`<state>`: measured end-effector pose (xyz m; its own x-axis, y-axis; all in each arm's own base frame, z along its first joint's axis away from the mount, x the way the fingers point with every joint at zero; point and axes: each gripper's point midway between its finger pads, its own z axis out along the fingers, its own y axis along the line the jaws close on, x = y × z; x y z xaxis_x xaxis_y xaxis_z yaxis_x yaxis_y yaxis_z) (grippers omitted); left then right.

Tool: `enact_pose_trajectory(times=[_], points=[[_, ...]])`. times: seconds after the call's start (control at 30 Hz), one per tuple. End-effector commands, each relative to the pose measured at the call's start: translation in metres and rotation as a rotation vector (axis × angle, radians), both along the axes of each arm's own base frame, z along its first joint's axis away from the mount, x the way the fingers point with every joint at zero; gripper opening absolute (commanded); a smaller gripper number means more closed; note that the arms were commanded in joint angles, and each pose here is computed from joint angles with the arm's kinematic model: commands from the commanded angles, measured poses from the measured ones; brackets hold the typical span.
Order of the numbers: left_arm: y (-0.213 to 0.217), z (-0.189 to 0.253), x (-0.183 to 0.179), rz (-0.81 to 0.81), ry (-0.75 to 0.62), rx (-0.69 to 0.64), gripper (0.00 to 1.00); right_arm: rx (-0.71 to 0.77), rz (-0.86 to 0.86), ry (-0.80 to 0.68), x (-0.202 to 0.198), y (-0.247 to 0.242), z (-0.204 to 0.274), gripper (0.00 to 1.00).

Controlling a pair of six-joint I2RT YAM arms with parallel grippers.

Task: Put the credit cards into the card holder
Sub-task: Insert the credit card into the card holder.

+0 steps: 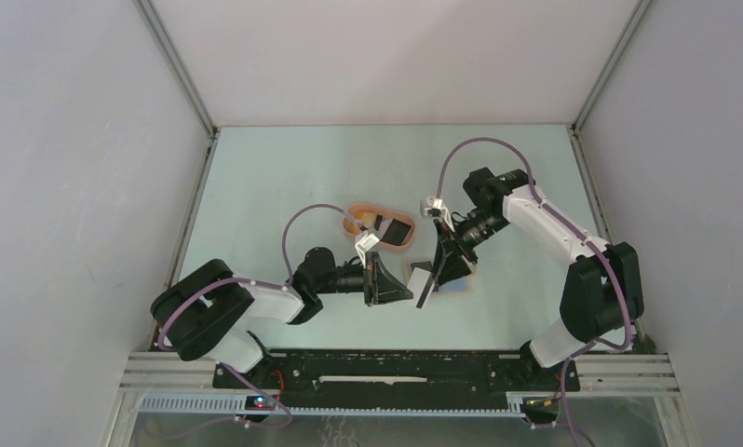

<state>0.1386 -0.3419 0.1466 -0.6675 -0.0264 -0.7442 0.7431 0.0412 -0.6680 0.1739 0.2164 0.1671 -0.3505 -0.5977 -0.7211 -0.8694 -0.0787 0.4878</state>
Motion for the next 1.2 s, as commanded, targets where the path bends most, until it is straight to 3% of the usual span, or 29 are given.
enact_pose_trajectory(times=[0.0,0.17,0.3,0.67,1.17], points=[[0.009,-0.002,0.005,0.085,0.033,-0.014,0.0,0.021,-0.062,-0.086,0.017,-0.007,0.02,0.58],[0.01,-0.018,0.016,0.181,0.175,0.014,0.0,-0.05,-0.233,-0.134,0.048,-0.022,0.012,0.58],[0.002,-0.03,0.024,0.197,0.277,0.048,0.0,-0.096,-0.324,-0.119,0.064,-0.027,0.002,0.5],[-0.01,-0.075,0.05,0.288,0.394,0.287,0.0,-0.283,-0.424,0.013,0.086,-0.028,-0.053,0.01],[-0.035,-0.087,0.062,0.266,0.456,0.355,0.0,-0.48,-0.451,0.116,0.091,-0.044,-0.106,0.0]])
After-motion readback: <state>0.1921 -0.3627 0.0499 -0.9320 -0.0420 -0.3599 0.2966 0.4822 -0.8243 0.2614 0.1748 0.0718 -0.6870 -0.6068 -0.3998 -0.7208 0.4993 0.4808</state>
